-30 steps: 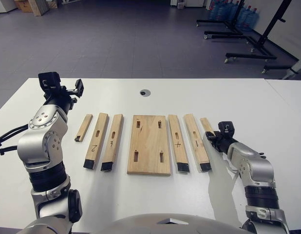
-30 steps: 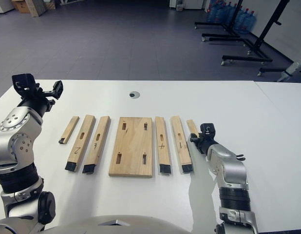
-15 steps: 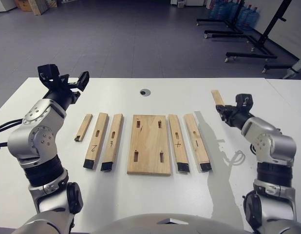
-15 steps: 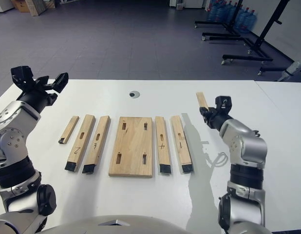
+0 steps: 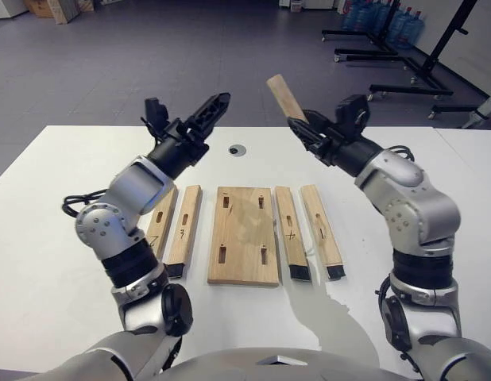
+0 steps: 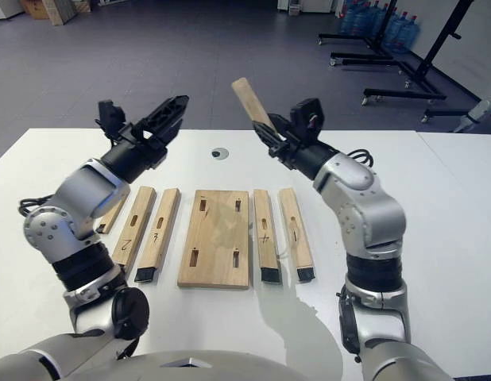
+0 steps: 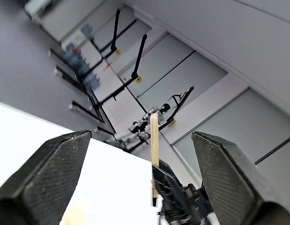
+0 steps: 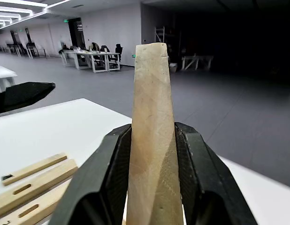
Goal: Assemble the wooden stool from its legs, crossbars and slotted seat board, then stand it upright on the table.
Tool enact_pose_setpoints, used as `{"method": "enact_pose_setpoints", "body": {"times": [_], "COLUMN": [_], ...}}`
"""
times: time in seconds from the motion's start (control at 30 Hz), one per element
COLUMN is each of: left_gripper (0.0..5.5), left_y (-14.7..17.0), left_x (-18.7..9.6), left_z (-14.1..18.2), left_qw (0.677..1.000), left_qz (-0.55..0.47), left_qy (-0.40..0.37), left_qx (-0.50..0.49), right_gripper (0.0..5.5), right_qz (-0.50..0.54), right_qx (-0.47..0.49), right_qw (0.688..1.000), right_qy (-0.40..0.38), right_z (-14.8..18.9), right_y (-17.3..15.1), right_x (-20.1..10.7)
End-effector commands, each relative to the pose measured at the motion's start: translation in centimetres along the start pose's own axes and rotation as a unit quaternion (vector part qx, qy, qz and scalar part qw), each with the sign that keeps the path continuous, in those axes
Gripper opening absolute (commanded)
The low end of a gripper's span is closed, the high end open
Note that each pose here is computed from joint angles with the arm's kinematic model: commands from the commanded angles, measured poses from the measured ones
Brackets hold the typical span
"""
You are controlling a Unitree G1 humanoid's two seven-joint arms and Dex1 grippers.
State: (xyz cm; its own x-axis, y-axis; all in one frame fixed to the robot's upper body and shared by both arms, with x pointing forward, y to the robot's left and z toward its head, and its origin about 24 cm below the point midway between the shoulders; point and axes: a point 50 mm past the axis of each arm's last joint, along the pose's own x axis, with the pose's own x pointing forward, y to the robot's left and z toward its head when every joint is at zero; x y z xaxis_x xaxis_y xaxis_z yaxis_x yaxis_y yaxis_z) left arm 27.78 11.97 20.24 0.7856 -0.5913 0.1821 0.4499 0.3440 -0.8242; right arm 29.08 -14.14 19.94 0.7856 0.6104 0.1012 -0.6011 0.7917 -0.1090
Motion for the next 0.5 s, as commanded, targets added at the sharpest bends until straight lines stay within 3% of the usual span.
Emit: {"method": "enact_pose_setpoints", "body": {"times": [0.03, 0.23, 0.5], "left_gripper": [3.92, 3.92, 3.92], "left_y": [0.3, -0.2, -1.5], "left_x": [0.1, 0.7, 1.9], "left_z": [-0.6, -1.2, -1.2], "left_qw": [0.999, 0.998, 0.999], "left_qz": [0.018, 0.020, -0.001], "left_qy": [0.003, 0.018, 0.022], "left_qx": [-0.048, -0.060, -0.040], "right_gripper": [1.27, 1.27, 1.27], "right_qz": [0.010, 0.075, 0.110], "right_qx": [-0.040, -0.036, -0.012], "right_qw": [0.998, 0.994, 0.993], "right_qy": [-0.037, -0.071, -0.034], "right_z": [-0.2, -0.2, -1.5], "right_y": [1.4, 3.9, 5.7], "right_x": [0.7, 1.1, 1.7]}}
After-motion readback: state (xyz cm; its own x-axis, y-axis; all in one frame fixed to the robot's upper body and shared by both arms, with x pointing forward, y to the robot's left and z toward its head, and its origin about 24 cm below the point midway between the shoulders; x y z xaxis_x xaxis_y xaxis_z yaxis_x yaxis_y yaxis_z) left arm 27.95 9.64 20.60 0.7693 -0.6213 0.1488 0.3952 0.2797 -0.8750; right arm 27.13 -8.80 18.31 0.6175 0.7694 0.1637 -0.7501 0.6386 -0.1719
